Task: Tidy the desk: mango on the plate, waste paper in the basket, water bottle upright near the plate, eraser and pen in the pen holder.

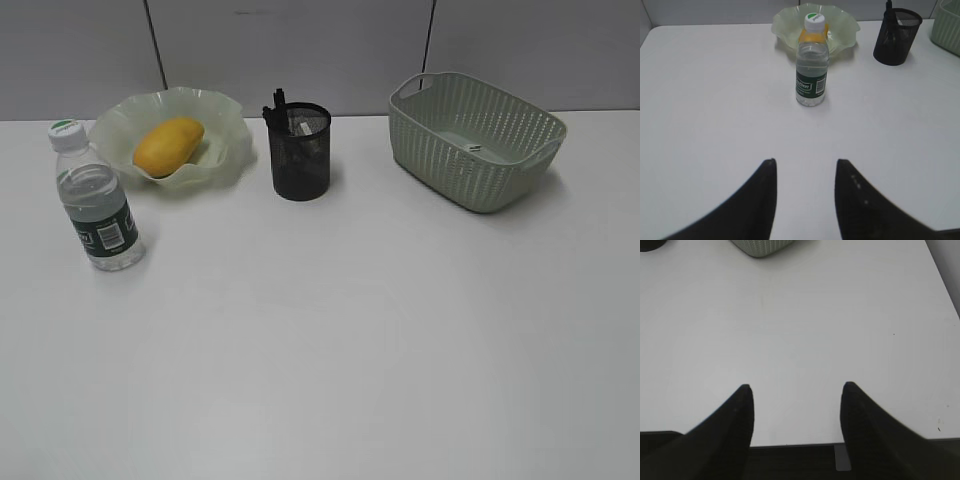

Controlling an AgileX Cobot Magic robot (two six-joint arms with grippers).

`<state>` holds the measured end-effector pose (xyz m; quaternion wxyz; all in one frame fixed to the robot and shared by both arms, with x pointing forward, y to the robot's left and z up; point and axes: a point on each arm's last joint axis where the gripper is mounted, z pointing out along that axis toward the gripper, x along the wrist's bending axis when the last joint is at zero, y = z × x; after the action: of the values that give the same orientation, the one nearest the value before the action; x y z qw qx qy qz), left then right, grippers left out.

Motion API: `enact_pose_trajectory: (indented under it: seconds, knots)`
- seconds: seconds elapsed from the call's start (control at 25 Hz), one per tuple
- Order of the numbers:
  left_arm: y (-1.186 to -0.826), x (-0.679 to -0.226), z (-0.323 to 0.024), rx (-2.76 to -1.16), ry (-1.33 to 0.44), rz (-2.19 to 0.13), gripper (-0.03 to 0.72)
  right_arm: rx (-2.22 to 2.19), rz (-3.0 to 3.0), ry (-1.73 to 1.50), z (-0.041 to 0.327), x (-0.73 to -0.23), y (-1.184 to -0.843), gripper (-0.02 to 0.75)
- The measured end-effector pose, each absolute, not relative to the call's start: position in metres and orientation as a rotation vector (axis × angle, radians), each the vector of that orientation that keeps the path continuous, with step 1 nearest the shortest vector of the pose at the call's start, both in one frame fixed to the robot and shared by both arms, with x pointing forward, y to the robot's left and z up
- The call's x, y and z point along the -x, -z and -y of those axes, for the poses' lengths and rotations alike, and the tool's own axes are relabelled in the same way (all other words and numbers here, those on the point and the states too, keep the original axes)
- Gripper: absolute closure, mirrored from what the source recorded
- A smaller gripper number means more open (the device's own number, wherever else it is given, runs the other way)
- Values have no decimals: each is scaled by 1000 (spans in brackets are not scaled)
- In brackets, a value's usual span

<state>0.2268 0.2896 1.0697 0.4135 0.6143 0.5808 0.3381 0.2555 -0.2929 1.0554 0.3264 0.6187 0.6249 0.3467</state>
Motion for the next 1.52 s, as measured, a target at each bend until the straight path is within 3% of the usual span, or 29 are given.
enact_pose_trajectory:
  seconds: [1.52]
  knots:
    - [-1059,-228,-293,-1554,-860,-1459,387,-1517,-1541,-997,292,-233,-1056,312]
